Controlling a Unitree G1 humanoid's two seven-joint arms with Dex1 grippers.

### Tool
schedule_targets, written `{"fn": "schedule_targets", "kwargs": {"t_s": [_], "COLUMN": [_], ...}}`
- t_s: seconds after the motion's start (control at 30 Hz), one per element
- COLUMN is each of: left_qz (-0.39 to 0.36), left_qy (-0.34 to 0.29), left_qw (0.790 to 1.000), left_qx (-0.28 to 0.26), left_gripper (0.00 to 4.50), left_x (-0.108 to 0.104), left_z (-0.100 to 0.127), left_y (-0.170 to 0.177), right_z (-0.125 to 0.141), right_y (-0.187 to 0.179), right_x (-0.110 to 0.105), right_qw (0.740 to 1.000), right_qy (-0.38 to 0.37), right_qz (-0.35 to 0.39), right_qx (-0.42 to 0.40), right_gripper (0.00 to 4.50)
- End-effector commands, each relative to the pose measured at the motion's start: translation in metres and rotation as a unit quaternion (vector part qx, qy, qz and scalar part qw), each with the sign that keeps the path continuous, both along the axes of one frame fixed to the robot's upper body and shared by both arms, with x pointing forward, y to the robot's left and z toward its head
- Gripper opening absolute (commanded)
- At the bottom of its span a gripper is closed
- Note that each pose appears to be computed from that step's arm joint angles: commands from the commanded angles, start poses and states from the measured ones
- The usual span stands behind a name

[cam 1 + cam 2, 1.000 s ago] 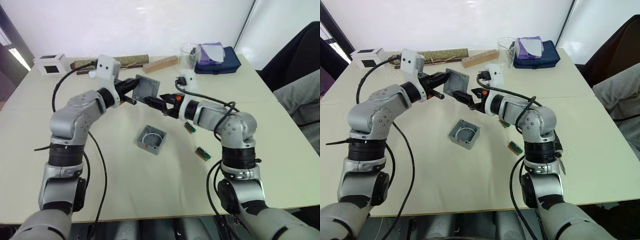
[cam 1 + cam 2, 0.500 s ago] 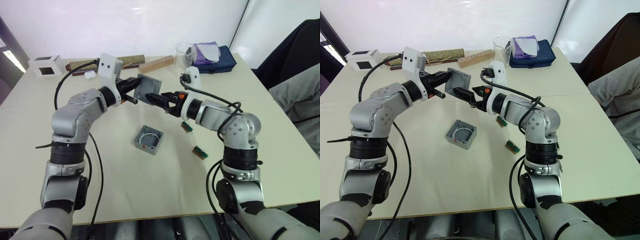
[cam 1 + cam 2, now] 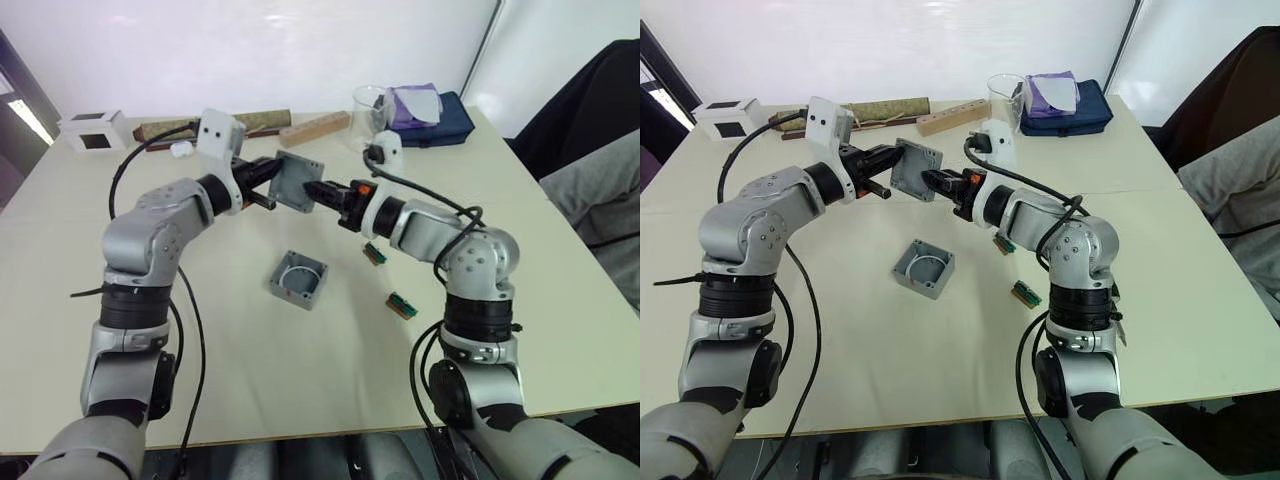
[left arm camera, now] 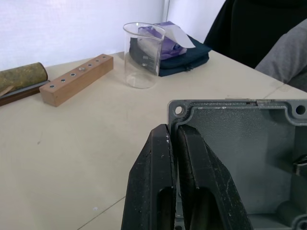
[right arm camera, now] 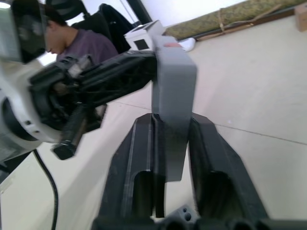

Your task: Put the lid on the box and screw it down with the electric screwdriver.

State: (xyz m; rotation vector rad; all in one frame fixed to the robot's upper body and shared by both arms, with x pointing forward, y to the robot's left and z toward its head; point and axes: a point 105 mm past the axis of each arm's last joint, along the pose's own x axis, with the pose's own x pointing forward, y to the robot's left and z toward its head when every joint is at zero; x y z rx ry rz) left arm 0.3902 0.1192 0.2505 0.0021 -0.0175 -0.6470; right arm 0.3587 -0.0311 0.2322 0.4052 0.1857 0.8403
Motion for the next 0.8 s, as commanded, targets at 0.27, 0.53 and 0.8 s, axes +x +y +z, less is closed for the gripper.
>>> {"fn": "schedule_targets", "kwargs": {"t_s": [0.27,0.53,0.8], "left_qz": [-0.025,-0.032,-0.055], "left_qy": [-0.022,-0.026,0.014], "left_qw": [0.999,0.998,0.998], "left_qx": [-0.022,-0.041,-0.027], "left_gripper": [0.78,3.86,3.64], "left_x": [-0.009,-0.013,-0.022], "left_z": [0.021,0.031,0.042], "left_y": [0.002,0.016,0.064], "right_z": [0.007,0.008,0.008], "right_y": [0.003,0.001,-0.013], "right_x": [-0.004,-0.004,-0.041], "right_qw": [1.0,1.0,0.839], "right_qy": [-0.009,-0.019,-0.439], "right_qz": [0.006,0.004,0.029], "right_qx": [0.017,0.01,-0.319], "right_gripper": [0.36,0.36,0.36]}}
